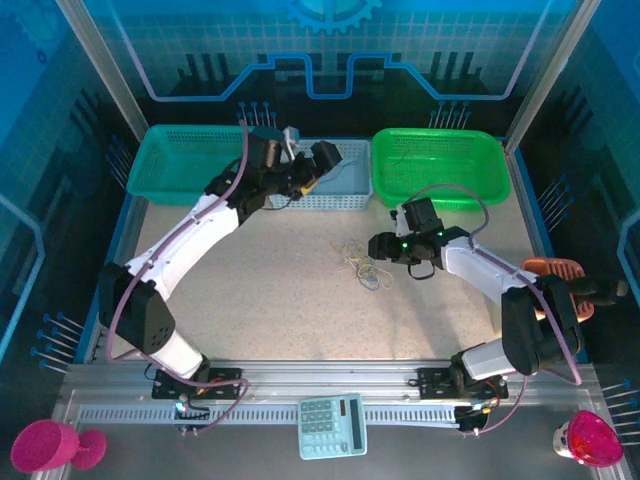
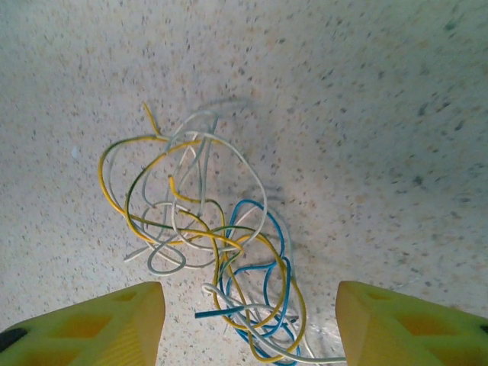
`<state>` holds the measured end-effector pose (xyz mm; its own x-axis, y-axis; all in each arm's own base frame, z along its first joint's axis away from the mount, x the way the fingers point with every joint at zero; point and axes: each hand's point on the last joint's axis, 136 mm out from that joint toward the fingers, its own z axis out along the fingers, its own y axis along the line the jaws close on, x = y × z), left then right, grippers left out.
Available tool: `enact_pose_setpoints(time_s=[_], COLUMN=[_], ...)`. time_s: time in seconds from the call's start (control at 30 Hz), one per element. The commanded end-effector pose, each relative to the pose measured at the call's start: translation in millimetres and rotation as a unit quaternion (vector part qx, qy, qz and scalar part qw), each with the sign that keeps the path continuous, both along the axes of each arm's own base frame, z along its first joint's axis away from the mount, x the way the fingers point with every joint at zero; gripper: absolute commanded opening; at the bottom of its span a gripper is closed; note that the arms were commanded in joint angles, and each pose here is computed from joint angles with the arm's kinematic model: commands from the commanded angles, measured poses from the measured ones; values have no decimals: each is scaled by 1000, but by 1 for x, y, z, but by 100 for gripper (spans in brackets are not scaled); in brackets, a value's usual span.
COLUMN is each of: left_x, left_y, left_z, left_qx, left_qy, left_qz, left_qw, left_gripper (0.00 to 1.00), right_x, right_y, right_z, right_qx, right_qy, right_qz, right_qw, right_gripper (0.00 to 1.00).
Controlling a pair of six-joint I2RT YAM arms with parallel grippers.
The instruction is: Untangle the cables
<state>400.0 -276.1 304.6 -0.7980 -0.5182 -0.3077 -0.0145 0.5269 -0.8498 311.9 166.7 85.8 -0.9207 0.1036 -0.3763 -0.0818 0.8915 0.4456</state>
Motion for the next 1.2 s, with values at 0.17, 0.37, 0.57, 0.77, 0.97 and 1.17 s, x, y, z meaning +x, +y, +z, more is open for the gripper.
enact_pose_setpoints(time_s=[0.17, 0.37, 0.57, 0.77, 0.97, 1.17], left_x=[-60, -82, -94, -105, -115, -121], left_y=[-15, -14, -23, -35, -58, -72], left_z=[60, 78, 104, 129, 147, 172], left_qx=[-61, -75, -103, -127, -128, -131], left_qy=[80, 111, 95, 81, 75, 37], left_qz=[71, 116, 107, 97, 64, 36], left_qw=[992, 984, 984, 984, 987, 990], left_gripper=[99, 99, 99, 99, 99, 99], right_x=[0, 7, 12, 12, 13, 14], right_y=[-1, 3, 5, 3, -2, -4], right_z=[-21, -24, -12, 20, 56, 86], right_qx=[-39, -37, -37, -31, -29, -14], right_qy=[9, 14, 5, -20, -55, -82], right_qz=[3, 3, 5, -1, -9, -17], right_qw=[999, 999, 999, 999, 998, 996], right_gripper=[52, 39, 11, 0, 0, 0])
